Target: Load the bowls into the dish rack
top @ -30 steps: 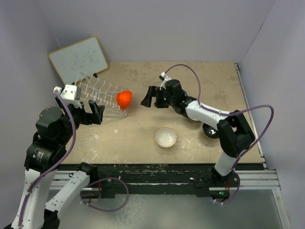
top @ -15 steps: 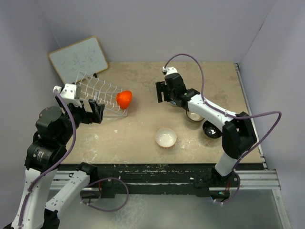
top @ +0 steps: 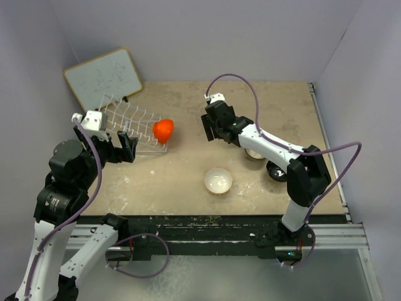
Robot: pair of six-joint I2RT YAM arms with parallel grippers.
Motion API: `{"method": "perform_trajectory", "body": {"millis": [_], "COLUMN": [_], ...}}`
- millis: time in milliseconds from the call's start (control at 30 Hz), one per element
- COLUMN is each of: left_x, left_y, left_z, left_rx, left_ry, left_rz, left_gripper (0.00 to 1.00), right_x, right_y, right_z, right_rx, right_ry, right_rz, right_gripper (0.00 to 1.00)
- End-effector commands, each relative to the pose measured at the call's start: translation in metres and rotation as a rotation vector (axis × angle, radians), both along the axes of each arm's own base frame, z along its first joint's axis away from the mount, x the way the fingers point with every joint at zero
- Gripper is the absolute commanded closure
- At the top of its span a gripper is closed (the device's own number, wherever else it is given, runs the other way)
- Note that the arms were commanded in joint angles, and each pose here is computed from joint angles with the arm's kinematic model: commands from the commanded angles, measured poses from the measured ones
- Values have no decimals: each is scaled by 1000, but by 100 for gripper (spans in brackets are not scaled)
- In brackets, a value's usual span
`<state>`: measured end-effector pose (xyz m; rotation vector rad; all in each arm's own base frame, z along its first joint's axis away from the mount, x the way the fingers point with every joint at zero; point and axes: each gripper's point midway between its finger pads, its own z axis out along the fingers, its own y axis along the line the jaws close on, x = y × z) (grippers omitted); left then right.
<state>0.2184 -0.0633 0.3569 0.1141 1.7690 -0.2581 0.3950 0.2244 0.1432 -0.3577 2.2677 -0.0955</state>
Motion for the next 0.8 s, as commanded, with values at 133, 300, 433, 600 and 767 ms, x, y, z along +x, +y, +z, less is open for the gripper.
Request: {"method": "perform_trajectory", "body": {"millis": [133,300,433,600,767], "left_x": [3,-1,-2,-1,0], "left_y": [-2,2,5,5,5], "left_z": [6,5,3,1,0], "left_rx": [-11,-3,8,10,17], "left_ry": [-40,-40,-34,-34,-32], "left_rz": [-6,6,18,19,19], "left_gripper": [1,1,1,1,1], "right_x": [21,42,54,62,64], "right_y": [5,9,6,4,2], "right_z": [-9,-18,-19,-30,-46], "right_rx": [-65,-77,-63,-66,-80], "right_ry": [13,16,8,25,53], "right_rz": [2,-13,-33,-42,-46], "right_gripper": [29,33,36,57,59]}}
